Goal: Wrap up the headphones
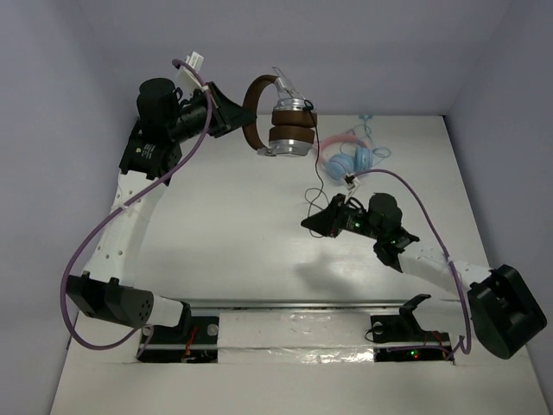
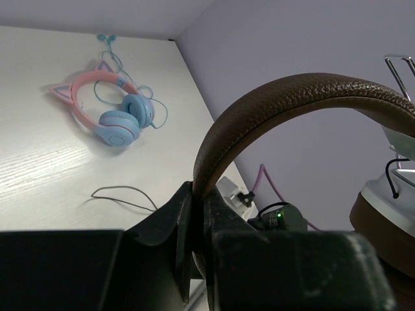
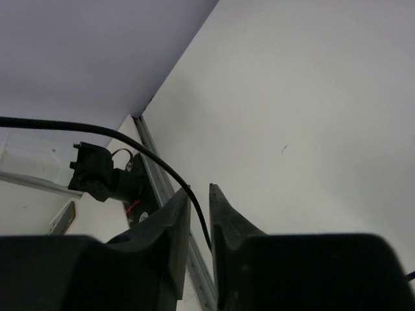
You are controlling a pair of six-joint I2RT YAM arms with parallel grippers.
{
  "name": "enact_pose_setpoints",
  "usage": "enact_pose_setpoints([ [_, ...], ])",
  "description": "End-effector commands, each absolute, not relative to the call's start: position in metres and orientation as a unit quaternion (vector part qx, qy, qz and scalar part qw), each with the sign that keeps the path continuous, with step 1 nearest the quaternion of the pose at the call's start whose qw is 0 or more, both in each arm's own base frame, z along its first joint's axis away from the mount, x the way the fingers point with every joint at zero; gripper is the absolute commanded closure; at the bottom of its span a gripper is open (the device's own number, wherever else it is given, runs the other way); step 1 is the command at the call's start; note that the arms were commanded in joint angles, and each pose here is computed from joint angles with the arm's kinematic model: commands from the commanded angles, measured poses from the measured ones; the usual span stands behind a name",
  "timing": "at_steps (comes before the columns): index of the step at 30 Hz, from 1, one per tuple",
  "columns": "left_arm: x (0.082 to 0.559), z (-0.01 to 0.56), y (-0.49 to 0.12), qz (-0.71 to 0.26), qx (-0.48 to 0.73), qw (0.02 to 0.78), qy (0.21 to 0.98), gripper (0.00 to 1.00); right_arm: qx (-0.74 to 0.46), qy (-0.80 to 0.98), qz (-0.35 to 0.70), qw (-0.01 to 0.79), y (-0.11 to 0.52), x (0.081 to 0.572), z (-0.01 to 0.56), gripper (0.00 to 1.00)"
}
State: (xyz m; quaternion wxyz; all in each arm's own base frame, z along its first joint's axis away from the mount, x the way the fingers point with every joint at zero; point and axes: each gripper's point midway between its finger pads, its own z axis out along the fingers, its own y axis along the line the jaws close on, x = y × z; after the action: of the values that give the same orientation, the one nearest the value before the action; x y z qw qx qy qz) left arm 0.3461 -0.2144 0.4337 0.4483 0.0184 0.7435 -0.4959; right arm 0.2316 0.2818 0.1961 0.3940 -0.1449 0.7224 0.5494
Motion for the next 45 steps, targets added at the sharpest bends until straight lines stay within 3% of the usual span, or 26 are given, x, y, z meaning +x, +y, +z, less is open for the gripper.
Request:
enact_pose_setpoints([
  [1, 0.336, 0.477, -0.209, -0.520, 0.028, 0.492, 0.697, 1.00, -0.146, 0.695, 0.558, 0.430, 0.285, 0.240, 0.213, 0.79],
  [4, 0.340, 0.479, -0.208, -0.528, 0.017, 0.493, 0.691, 1.00, -0.142, 0.699, 0.553, 0.431, 0.284, 0.241, 0.206, 0.76],
  [5, 0.341, 0.480, -0.205, -0.533, 0.016, 0.492, 0.689, 1.00, -0.141, 0.702, 0.551, 0.429, 0.284, 0.241, 0.203, 0.65],
  [8, 0.345, 0.486, -0.200, -0.540, 0.014, 0.492, 0.683, 1.00, -0.137, 0.713, 0.538, 0.427, 0.280, 0.240, 0.191, 0.46],
  [10, 0.346, 0.494, -0.196, -0.539, 0.015, 0.500, 0.678, 1.00, -0.134, 0.718, 0.531, 0.429, 0.277, 0.241, 0.187, 0.44],
  [15, 0.351, 0.503, -0.186, -0.536, 0.004, 0.510, 0.672, 1.00, -0.120, 0.729, 0.525, 0.423, 0.274, 0.239, 0.177, 0.78],
  [17, 0.356, 0.502, -0.181, -0.531, -0.006, 0.515, 0.673, 1.00, -0.111, 0.729, 0.527, 0.423, 0.270, 0.235, 0.180, 0.99],
  [25, 0.400, 0.410, -0.167, -0.502, -0.126, 0.484, 0.706, 1.00, -0.052, 0.765, 0.438, 0.468, 0.250, 0.273, 0.223, 1.00],
  [33, 0.411, 0.321, -0.131, -0.433, -0.264, 0.487, 0.711, 1.00, -0.076, 0.837, 0.385, 0.381, 0.297, 0.292, 0.175, 1.00],
  [39, 0.406, 0.313, -0.119, -0.421, -0.304, 0.507, 0.688, 1.00, -0.140, 0.862, 0.365, 0.322, 0.365, 0.257, 0.138, 1.00],
  [45, 0.413, 0.306, -0.109, -0.433, -0.291, 0.490, 0.699, 1.00, -0.138, 0.886, 0.326, 0.298, 0.356, 0.244, 0.101, 1.00],
])
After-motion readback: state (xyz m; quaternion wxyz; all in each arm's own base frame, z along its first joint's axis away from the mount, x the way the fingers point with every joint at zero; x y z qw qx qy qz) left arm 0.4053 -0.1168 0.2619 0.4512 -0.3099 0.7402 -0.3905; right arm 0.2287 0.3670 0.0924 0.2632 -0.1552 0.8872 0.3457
